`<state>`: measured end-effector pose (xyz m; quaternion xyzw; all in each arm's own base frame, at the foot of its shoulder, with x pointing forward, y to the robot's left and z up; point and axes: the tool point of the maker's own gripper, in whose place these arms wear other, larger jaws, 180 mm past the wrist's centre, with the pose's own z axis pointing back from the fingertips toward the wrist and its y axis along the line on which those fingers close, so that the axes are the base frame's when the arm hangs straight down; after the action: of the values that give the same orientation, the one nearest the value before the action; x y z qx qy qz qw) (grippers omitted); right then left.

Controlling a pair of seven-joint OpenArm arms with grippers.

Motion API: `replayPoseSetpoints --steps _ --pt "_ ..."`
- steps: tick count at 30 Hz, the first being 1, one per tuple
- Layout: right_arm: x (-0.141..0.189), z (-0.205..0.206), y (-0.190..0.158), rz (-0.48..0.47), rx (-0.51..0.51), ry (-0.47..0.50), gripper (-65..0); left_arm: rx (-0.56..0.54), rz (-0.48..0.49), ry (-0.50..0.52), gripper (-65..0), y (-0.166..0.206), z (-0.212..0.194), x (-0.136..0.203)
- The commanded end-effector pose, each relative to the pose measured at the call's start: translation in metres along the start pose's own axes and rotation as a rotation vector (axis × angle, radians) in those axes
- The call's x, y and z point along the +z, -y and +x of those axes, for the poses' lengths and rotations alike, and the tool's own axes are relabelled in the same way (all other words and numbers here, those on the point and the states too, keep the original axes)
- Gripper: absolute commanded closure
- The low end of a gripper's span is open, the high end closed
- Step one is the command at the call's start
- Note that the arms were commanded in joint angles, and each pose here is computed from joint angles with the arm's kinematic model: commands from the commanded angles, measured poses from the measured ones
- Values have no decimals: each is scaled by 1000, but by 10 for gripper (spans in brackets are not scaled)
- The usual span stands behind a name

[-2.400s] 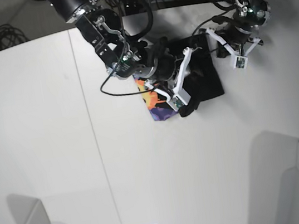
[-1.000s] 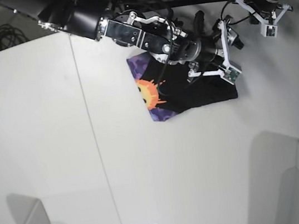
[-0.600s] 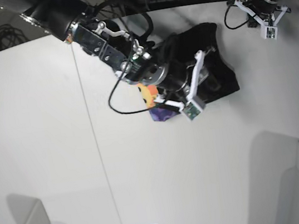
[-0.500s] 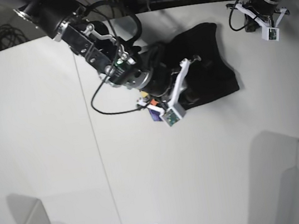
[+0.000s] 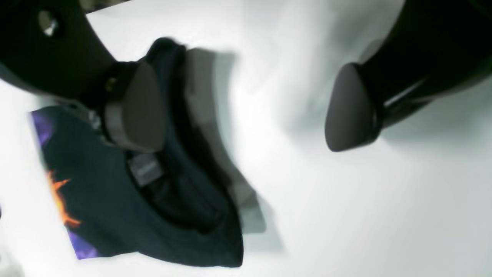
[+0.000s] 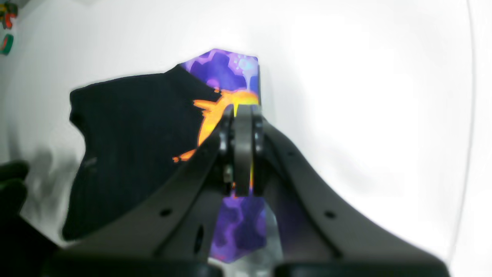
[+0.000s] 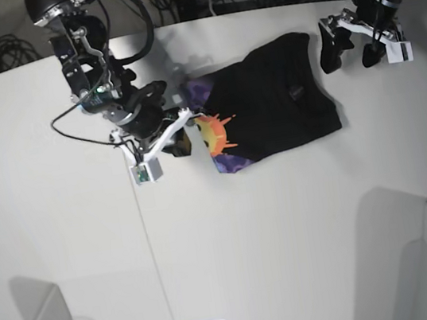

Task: Fold the T-shirt properly
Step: 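Release the right gripper and pull the bundle edge with the left gripper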

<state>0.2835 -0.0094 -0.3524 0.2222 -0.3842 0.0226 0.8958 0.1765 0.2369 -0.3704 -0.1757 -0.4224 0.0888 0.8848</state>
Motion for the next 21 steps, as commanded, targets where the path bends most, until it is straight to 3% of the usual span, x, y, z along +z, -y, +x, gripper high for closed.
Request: replayPoseSetpoints --steps 1,12,21 --pt "4 12 0 2 15 46 0 5 -25 52 -647 4 12 0" --pt "12 -13 14 -27 16 -9 0 144 -224 43 -647 45 0 -46" --pt "17 -25 26 -52 33 -39 0 266 -200 5 -645 41 -8 -73"
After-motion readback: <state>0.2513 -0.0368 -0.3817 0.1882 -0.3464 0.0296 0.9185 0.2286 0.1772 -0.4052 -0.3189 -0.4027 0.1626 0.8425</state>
